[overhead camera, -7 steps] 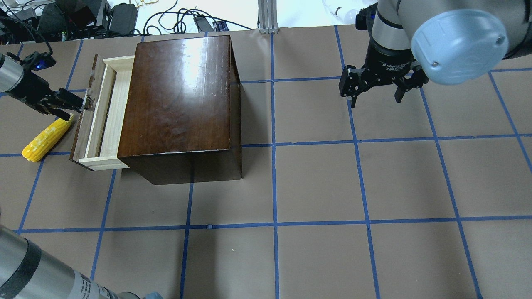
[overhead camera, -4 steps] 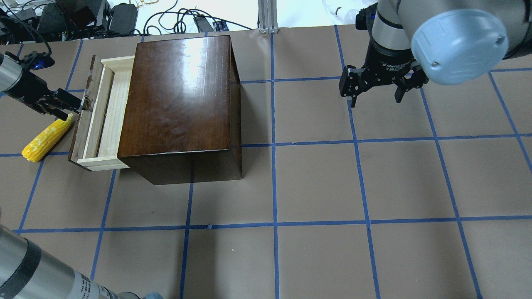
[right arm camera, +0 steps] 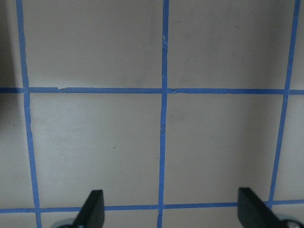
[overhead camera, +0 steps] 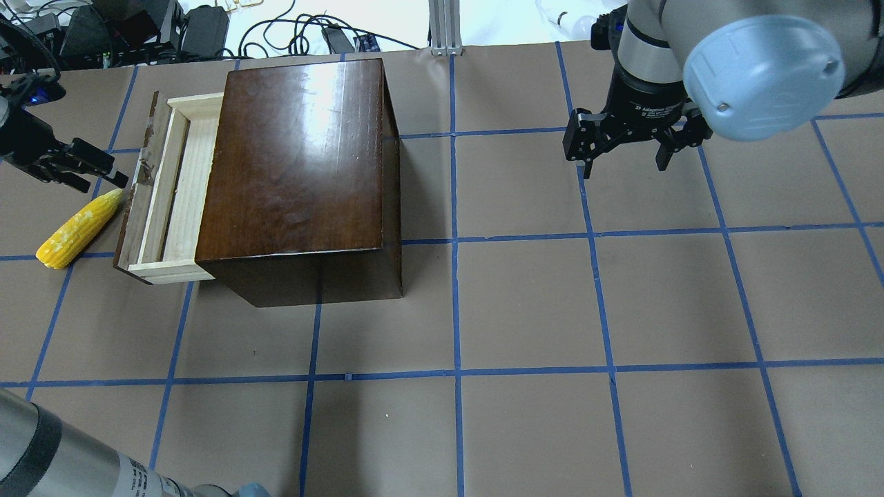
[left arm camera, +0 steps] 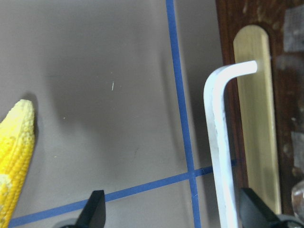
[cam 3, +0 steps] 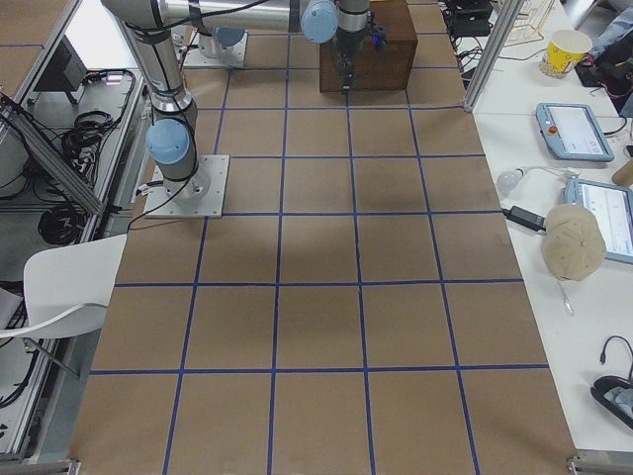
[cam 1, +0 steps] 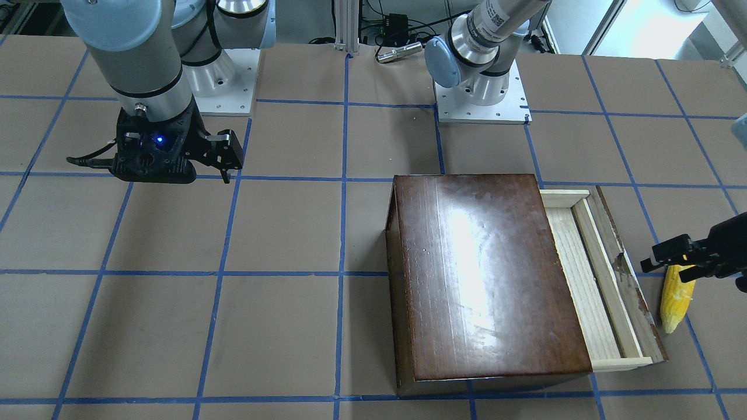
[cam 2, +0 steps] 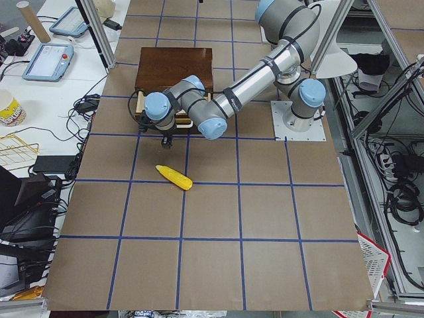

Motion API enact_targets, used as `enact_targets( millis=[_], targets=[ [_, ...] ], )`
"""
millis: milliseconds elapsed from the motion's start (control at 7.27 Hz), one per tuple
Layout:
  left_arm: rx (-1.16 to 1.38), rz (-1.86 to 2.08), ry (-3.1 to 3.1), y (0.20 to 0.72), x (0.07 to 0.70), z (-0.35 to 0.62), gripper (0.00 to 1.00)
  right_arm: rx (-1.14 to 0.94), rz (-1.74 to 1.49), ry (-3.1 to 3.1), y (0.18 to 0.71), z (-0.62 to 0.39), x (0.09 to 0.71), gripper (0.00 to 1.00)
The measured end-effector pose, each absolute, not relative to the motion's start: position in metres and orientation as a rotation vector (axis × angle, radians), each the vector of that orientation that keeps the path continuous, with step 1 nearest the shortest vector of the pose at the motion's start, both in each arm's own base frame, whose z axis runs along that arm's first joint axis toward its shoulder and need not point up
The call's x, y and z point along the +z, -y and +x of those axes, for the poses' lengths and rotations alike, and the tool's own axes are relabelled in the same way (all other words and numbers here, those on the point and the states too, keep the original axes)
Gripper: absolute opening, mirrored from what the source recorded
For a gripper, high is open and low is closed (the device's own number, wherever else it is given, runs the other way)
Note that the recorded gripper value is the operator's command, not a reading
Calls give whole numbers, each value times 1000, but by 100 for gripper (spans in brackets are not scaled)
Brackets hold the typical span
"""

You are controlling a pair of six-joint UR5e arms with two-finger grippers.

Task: Open drawer and put corn inside
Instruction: 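Release the handle and raise the left gripper away from the drawer, then lower the left gripper onto the yellow corn cob and grasp it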

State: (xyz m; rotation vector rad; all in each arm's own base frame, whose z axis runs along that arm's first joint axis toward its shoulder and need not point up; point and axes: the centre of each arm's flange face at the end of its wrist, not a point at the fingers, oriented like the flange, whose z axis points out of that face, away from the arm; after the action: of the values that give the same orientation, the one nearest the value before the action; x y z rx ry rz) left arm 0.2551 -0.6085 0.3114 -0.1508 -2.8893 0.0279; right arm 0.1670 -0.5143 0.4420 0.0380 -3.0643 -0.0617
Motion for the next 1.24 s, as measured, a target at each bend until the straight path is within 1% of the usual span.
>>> enact_targets(
  millis=[138,412,962,1238],
  targets=[
    [24,-167,2932,606,320,274,100,-62,38,3064,514,167,442,100],
    [45,-333,2971,601,314,310,100,-62,38,3064,514,167,442,100],
    [31,-753,2968,601,253,335,100,-62,38,3064,514,167,442,100],
    [11,-848,2978,594,219,339,100,-62,38,3064,514,167,442,100]
  ],
)
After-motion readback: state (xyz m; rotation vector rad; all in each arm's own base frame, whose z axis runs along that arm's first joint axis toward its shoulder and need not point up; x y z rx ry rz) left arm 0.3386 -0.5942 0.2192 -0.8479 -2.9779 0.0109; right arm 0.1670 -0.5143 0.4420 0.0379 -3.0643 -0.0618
